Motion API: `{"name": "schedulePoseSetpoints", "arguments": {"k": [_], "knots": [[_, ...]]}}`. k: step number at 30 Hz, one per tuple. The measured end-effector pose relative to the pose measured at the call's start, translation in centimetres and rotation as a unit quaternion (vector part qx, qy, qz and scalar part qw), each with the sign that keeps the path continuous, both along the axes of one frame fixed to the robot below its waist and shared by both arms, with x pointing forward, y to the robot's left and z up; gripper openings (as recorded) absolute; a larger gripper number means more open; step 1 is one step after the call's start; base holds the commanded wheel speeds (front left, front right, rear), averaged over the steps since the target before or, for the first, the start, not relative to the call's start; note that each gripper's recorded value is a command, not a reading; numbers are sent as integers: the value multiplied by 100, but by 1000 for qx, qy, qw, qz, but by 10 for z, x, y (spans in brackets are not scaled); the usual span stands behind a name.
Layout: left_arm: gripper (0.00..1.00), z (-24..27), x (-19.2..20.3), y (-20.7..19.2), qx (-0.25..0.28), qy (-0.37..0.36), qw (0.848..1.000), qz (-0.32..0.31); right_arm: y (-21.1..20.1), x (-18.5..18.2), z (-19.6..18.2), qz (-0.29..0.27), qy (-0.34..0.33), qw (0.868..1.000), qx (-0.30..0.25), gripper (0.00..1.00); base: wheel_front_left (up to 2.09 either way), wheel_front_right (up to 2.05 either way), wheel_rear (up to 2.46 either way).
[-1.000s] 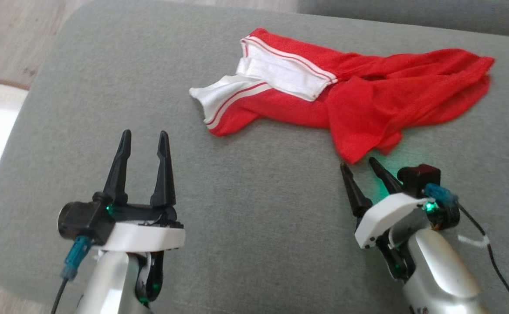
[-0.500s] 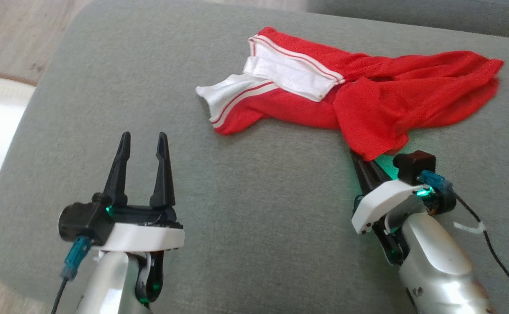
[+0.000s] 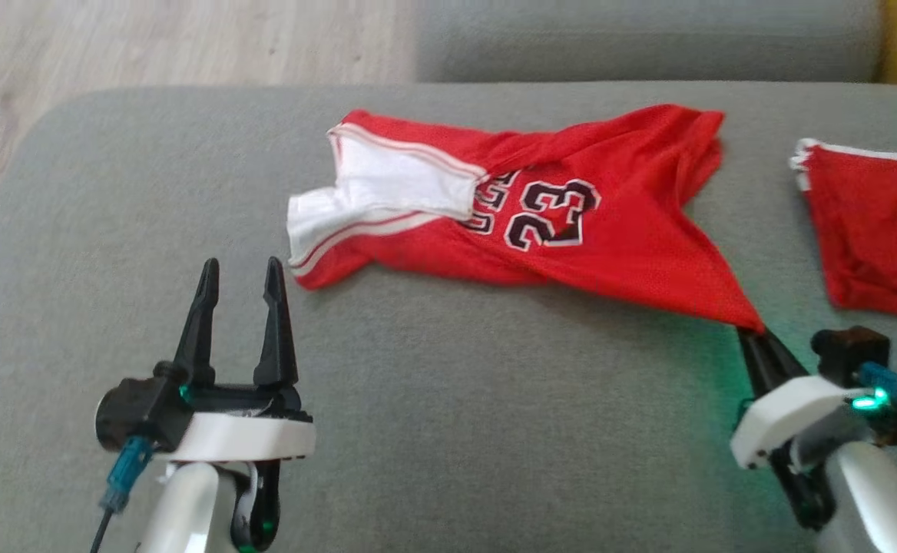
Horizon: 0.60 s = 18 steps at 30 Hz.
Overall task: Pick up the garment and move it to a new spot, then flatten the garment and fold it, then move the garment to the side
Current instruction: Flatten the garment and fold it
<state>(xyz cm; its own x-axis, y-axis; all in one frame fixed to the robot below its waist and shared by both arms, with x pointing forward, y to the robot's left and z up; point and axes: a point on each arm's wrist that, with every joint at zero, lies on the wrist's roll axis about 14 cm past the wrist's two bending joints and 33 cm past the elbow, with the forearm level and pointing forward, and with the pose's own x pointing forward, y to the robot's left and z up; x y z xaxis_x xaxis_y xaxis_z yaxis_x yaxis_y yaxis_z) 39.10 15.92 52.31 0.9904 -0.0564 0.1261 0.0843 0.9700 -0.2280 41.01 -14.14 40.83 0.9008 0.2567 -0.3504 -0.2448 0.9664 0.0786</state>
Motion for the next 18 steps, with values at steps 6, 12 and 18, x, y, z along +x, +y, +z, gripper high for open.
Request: {"name": "schedulePoseSetpoints", "arguments": {"k": [6,12,18], "knots": [[100,12,1,-15,-3,-17,1000,-19,-53,-21,5,-44,17,997,-60,100,0,0,0],[100,11,-4,-13,-2,-16,1000,-16,-41,-17,28,-54,-25,998,-35,100,0,0,0],[100,7,-6,-6,-2,-10,1000,-6,12,-4,77,-8,-126,991,42,100,0,0,0]]}}
